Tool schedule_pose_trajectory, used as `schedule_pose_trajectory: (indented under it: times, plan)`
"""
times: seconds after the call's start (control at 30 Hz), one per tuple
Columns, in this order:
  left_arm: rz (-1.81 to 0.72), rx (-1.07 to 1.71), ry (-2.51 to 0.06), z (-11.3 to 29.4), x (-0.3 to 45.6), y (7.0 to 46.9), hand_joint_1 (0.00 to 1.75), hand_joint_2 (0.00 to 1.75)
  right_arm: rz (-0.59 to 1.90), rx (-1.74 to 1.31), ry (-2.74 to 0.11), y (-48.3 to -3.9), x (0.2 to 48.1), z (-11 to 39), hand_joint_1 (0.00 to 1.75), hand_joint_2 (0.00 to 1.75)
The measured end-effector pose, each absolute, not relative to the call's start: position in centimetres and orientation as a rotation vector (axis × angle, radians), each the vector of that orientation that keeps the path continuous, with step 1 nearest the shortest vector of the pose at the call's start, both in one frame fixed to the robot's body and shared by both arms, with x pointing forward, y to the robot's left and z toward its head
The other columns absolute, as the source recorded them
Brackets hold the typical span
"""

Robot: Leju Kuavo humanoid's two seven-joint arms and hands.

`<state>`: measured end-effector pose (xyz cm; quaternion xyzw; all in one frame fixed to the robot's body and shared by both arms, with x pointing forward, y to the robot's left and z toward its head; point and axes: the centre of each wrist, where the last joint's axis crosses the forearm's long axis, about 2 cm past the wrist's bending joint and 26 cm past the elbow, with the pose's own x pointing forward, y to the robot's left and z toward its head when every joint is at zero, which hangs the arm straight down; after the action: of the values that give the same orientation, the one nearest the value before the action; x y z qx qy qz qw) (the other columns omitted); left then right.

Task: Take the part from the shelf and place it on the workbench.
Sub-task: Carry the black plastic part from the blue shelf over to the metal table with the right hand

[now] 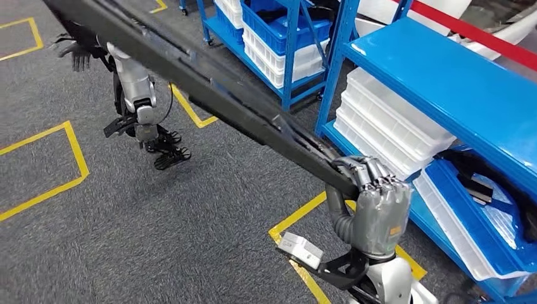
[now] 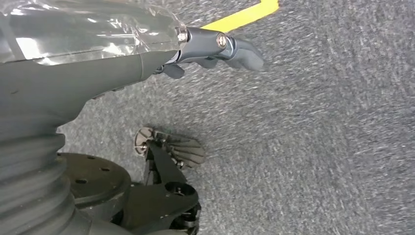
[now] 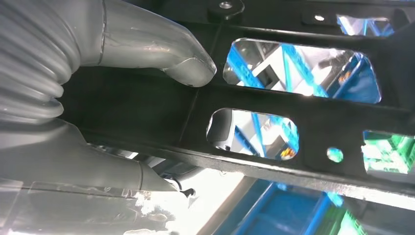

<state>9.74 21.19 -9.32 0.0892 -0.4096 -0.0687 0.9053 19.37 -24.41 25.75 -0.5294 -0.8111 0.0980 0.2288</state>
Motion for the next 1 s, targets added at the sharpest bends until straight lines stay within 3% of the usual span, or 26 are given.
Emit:
schedule_pose_trajectory:
  times: [1.0]
  plan:
    - [-0.139, 0.194, -0.841, -9.31, 9.84, 21.29, 0.00, 1.75, 0.288, -1.460, -2.240, -24.67, 19.59, 25.90, 1.75, 1.75]
